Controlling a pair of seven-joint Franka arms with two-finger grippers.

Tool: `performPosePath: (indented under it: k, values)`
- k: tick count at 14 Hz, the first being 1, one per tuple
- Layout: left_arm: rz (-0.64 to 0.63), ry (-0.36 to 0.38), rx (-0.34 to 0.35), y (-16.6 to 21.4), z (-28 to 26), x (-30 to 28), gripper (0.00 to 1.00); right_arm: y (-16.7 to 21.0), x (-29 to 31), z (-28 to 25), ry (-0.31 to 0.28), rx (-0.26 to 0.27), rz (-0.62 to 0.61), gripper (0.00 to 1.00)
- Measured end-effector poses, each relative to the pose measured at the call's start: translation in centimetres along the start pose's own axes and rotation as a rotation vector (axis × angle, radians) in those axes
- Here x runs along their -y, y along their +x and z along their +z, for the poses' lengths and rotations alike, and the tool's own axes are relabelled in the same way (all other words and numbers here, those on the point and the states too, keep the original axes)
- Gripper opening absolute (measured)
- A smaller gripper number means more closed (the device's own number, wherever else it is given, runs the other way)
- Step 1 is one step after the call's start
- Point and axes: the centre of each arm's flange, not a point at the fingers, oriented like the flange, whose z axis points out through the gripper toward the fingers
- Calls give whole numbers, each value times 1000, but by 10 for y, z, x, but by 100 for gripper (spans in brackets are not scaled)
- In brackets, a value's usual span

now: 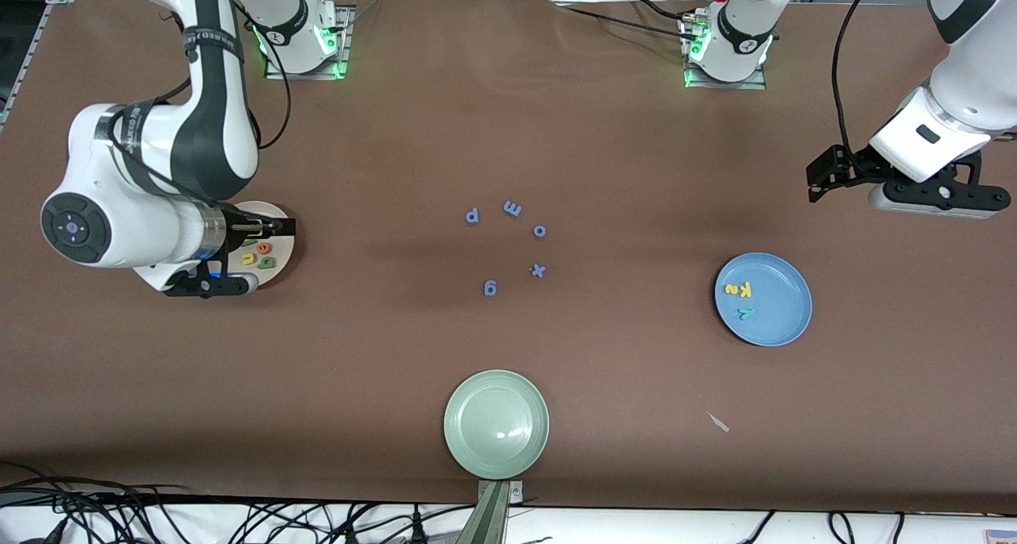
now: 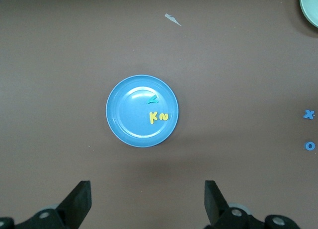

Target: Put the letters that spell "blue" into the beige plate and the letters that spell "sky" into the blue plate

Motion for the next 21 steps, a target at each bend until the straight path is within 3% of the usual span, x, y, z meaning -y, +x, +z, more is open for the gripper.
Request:
performPosePath:
  k: [4, 9, 15, 21]
  values:
    - [0, 0, 1, 0, 0, 0, 100, -25, 5, -37, -96, -50, -100, 100]
    - [0, 0, 1, 0, 0, 0, 100, -53, -63, -86, -49, -155, -83, 100]
    - [1, 0, 1, 0, 0, 0, 100, -104, -137, -141, -7, -318, 27, 100]
    - [0, 0, 1, 0, 0, 0, 100, -113, -122, -125, -14, -337, 4, 100]
